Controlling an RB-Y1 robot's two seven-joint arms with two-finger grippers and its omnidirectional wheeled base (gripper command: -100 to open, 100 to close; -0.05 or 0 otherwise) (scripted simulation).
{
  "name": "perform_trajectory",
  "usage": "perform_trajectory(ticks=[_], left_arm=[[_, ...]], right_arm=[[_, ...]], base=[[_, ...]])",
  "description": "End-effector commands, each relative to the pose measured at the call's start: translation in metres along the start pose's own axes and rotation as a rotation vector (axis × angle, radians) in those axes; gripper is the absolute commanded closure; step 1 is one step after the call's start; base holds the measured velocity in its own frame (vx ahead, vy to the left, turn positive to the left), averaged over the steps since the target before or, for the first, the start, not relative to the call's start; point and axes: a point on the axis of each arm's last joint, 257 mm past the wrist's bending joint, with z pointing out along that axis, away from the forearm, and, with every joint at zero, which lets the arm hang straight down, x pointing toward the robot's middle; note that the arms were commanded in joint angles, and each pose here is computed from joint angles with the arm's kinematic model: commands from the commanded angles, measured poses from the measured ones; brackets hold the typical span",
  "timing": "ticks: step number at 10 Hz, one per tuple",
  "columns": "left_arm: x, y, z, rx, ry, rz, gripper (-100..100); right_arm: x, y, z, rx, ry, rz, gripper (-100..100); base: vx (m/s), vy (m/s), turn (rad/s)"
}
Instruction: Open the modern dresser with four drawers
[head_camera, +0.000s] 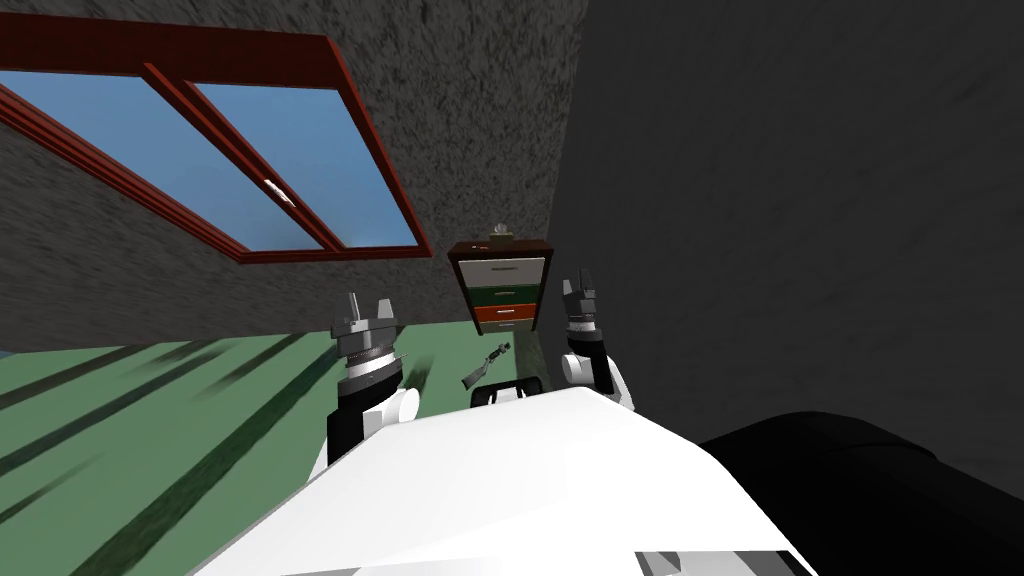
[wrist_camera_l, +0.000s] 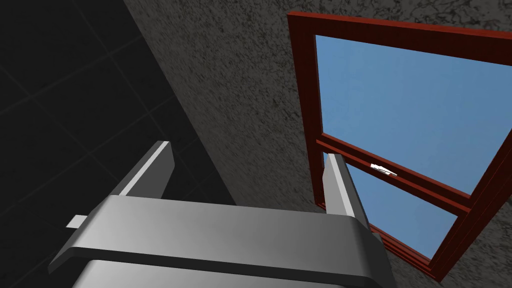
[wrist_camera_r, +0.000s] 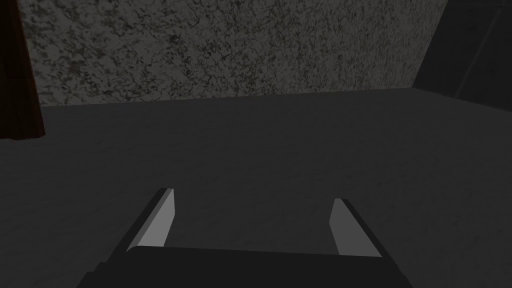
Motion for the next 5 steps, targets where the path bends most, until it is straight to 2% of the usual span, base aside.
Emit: perform_trajectory(ticks=[1, 2, 3, 5], left_arm=[[0.0, 0.0, 0.0, 0.0, 0.0, 0.0, 0], [0.0, 0.0, 0.0, 0.0, 0.0, 0.0, 0], [0.0, 0.0, 0.0, 0.0, 0.0, 0.0, 0], [0.0, 0.0, 0.0, -0.001, 0.0, 0.0, 0]], right_arm=[[0.0, 0.0, 0.0, 0.0, 0.0, 0.0, 0], [0.0, 0.0, 0.0, 0.0, 0.0, 0.0, 0], [0.003, -0.003, -0.001, 0.008, 0.037, -0.04, -100], [0.005, -0.011, -0.003, 0.024, 0.089, -0.117, -100]], base=[[0.0, 0.0, 0.0], [0.0, 0.0, 0.0], [0.014, 0.015, 0.027], [0.023, 0.036, 0.037]])
